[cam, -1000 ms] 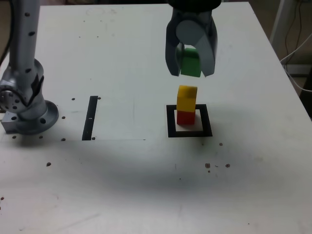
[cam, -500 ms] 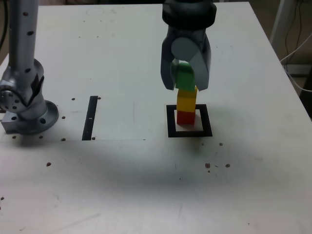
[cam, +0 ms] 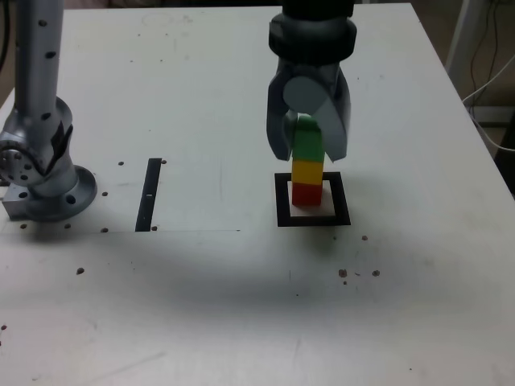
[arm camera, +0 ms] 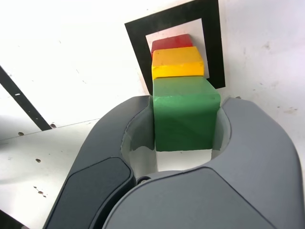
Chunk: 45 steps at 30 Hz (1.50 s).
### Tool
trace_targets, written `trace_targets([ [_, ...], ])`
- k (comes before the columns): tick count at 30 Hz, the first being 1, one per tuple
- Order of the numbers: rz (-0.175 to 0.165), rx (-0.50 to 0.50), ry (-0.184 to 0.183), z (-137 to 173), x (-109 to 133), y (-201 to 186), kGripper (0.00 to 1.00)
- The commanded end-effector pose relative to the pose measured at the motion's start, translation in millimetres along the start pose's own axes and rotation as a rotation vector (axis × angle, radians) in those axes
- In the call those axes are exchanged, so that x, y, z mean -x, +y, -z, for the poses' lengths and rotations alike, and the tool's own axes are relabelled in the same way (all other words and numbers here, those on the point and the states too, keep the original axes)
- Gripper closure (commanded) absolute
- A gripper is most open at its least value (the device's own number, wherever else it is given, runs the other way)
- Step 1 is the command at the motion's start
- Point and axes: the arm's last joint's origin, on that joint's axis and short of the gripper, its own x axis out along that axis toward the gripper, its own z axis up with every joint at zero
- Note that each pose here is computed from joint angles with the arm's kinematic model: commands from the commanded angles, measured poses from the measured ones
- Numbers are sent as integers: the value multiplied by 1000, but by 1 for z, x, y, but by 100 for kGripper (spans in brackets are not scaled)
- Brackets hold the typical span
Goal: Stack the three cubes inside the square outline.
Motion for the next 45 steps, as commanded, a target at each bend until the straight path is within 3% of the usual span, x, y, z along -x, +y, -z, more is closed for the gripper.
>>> trace_targets([
  [1, 4, -3, 8, 0, -4, 0, 2],
  [9, 3, -3, 6, 1, -5, -1, 1],
  [15, -28, -3, -21, 7, 5, -1, 0],
  [21, -63, 11, -57, 25, 21, -2, 0],
  [28, -72, 39, -75, 53, 31, -7, 0],
  [34, -73, 87, -61, 81, 24, -11, 1],
  [45, -89, 162, 21, 136, -12, -17, 1],
])
